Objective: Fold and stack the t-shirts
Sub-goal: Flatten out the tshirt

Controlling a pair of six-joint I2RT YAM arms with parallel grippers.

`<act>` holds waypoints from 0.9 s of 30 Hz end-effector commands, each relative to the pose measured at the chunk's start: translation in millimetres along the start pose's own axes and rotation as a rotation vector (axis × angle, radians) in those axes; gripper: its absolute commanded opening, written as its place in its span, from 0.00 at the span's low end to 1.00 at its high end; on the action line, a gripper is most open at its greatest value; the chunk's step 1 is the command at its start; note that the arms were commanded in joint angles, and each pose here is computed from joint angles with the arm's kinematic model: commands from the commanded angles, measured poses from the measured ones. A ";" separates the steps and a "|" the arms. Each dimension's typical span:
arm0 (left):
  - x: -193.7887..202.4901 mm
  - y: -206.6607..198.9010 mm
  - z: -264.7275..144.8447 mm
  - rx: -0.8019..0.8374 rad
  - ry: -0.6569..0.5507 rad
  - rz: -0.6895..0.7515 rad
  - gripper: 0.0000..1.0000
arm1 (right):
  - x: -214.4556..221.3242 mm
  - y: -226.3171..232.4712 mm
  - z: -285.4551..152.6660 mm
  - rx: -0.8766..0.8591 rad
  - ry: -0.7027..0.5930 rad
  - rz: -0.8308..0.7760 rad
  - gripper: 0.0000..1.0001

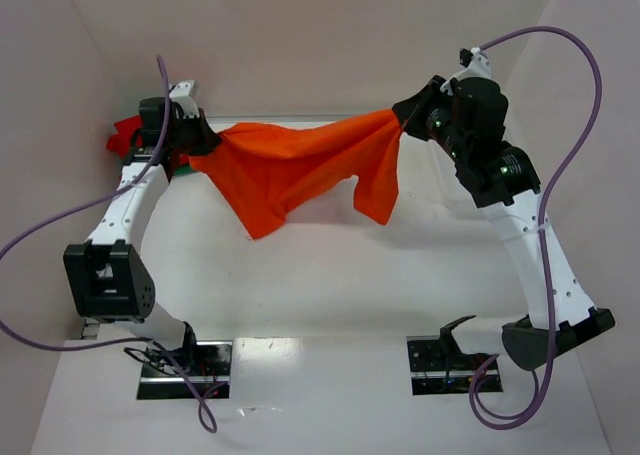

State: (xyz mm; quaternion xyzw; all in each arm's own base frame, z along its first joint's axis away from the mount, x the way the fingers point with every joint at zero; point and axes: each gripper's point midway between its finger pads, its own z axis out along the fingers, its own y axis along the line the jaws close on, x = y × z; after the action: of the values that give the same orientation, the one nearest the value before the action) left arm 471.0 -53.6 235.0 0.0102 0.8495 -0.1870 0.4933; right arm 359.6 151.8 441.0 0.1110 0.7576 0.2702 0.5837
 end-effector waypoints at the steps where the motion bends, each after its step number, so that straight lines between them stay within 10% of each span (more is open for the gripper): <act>1: -30.8 -24.4 -44.7 -0.009 -0.075 0.087 0.00 | -30.9 16.5 -20.9 -0.070 -0.114 -0.003 0.00; 18: -60.3 -92.1 -264.4 -0.042 -0.443 0.116 0.00 | 24.5 45.5 -130.9 -0.417 0.031 0.031 0.00; 27: -22.1 -65.5 -170.3 -0.015 -0.161 0.023 0.00 | 89.6 -16.2 -74.6 -0.194 0.155 0.057 0.00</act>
State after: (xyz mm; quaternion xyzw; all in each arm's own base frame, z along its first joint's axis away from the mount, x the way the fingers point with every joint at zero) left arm 284.6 -47.2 416.1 0.0153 0.7472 -0.1457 0.6482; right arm 225.2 153.7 437.8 0.0250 0.7104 0.4049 0.5751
